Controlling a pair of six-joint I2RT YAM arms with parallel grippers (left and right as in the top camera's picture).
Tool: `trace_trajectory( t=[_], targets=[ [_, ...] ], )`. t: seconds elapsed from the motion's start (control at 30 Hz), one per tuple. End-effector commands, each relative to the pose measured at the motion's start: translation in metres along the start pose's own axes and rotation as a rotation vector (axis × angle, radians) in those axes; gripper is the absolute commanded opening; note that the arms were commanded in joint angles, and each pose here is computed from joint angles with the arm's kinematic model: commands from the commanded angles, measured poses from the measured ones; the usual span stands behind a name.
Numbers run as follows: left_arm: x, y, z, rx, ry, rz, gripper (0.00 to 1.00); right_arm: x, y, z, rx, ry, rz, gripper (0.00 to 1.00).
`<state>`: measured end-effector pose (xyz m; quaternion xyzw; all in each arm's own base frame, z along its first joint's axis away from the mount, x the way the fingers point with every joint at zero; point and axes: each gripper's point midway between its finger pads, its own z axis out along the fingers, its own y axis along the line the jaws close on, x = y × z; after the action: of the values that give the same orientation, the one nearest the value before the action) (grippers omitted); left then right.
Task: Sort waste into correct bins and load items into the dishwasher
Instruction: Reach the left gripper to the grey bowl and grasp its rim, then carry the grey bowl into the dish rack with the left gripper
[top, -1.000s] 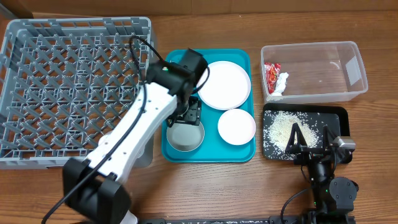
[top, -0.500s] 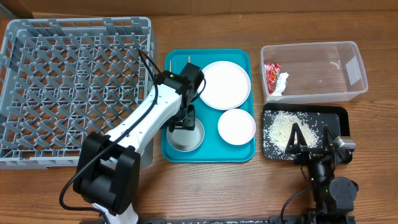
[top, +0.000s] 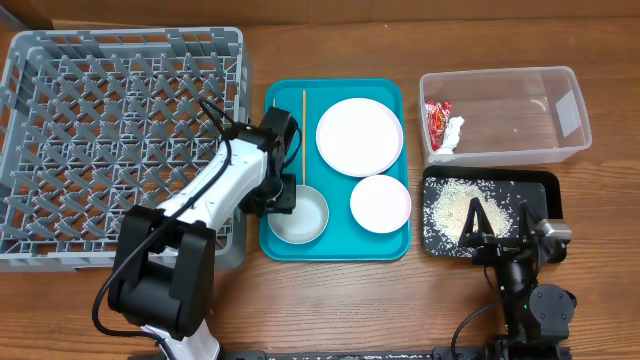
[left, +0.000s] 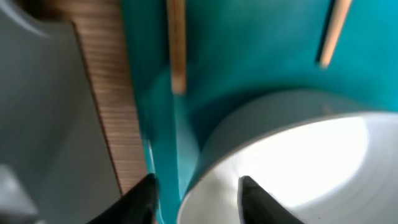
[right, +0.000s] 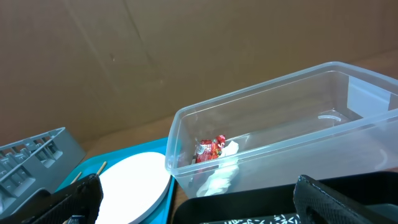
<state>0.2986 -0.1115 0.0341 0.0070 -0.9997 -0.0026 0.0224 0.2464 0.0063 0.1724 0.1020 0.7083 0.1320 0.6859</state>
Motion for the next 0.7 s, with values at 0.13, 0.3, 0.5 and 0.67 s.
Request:
trace_trajectory(
  t=[0.13,0.3,0.5,0.67],
  targets=[
    [0.005,-0.005,0.004,0.028,0.024,0.035,0.04,0.001,-0.002,0.0,0.007,-0.008,0.0,1.0],
    [0.004,-0.005,-0.003,0.025,0.019,0.034,0.04,0.001,-0.002,0.0,0.007,-0.008,0.0,1.0],
    [-0.012,0.004,-0.072,0.013,-0.076,-0.018,0.04,0.001,-0.002,0.0,0.007,-0.008,0.0,1.0],
    [-0.027,0.064,-0.176,-0.134,-0.284,-0.165,0.04,0.001,-0.002,0.0,0.007,-0.009,0.0,1.0]
  ],
)
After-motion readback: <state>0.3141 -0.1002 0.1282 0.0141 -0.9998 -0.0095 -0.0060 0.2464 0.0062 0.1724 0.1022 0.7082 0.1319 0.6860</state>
